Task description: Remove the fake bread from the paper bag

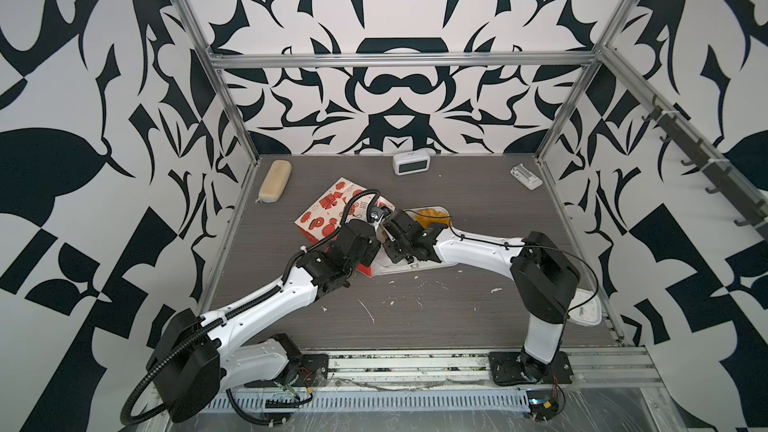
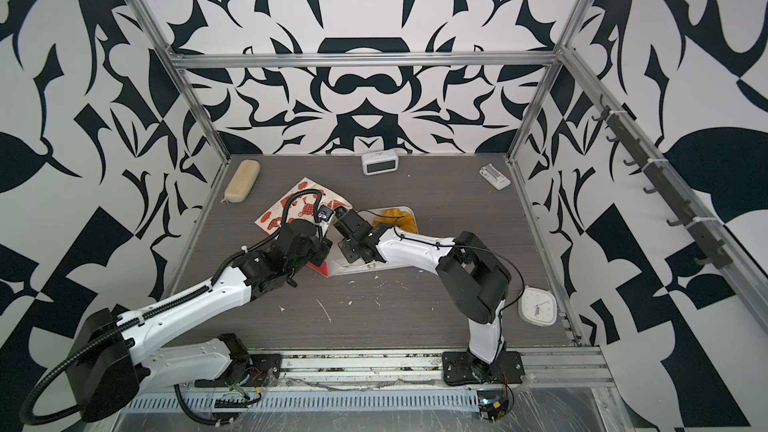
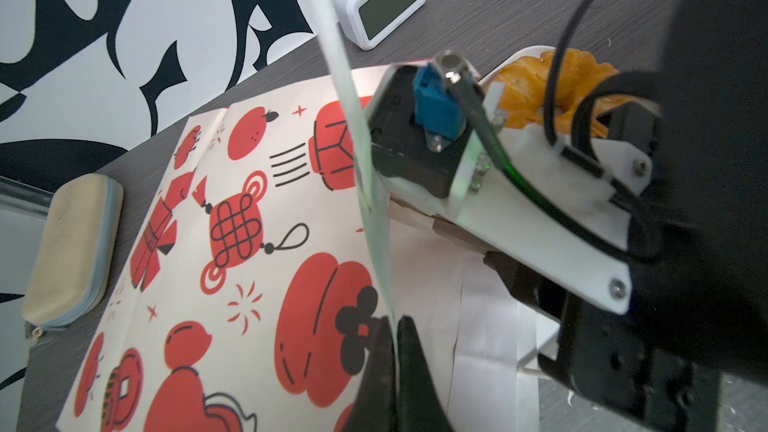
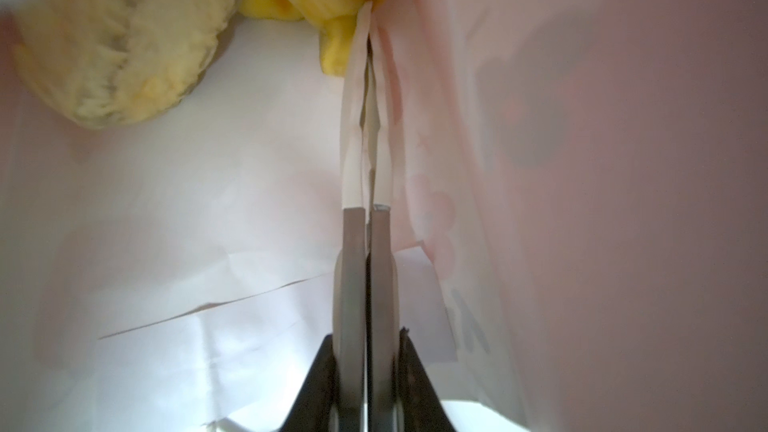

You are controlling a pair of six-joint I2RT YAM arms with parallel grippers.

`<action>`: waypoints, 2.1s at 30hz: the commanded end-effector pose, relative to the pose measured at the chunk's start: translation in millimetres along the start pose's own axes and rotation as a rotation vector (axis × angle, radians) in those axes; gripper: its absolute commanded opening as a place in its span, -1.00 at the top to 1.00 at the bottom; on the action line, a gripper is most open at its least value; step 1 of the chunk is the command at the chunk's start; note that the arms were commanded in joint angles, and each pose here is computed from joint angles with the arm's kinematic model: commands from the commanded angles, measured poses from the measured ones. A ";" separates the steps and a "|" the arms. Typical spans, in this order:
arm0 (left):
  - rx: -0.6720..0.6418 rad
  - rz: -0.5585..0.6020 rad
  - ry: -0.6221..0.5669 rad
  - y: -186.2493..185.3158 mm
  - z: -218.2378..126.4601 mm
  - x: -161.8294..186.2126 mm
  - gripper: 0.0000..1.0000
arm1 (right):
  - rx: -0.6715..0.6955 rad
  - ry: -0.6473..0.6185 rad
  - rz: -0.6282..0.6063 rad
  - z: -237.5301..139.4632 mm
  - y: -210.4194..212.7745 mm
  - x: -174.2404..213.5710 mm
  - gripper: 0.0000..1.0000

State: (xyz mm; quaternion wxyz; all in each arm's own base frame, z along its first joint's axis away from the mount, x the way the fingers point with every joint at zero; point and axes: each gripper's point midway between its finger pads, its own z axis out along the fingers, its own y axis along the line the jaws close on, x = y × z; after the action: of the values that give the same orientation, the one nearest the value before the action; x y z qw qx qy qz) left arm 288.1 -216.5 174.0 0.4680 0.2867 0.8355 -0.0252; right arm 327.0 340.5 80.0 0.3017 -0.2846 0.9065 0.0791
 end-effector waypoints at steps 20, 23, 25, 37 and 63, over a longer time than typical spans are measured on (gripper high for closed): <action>0.065 0.008 0.058 -13.5 -6.3 16.7 1.00 | 0.154 -0.254 0.112 -19.8 -46.5 -52.0 0.87; 0.045 0.010 0.058 -10.1 -5.8 15.0 1.00 | 0.129 -0.260 0.137 -27.5 -44.4 -48.9 0.88; 0.040 0.012 0.061 -9.7 -4.7 14.6 1.00 | 0.114 -0.264 0.150 -32.3 -43.1 -46.0 0.88; 0.044 0.035 0.074 -8.0 -10.6 16.0 1.00 | 0.145 -0.286 0.180 -53.3 -42.2 -24.7 0.90; 0.107 0.079 0.103 -13.8 -23.7 5.6 1.00 | 0.125 -0.281 0.083 -6.6 -19.6 -55.2 0.94</action>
State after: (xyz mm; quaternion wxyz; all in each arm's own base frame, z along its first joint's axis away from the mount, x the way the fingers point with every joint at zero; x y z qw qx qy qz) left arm 276.8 -207.2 180.1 0.4387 0.3000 0.8469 -0.0173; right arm 341.3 348.8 80.3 0.3849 -0.2581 0.8832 0.0721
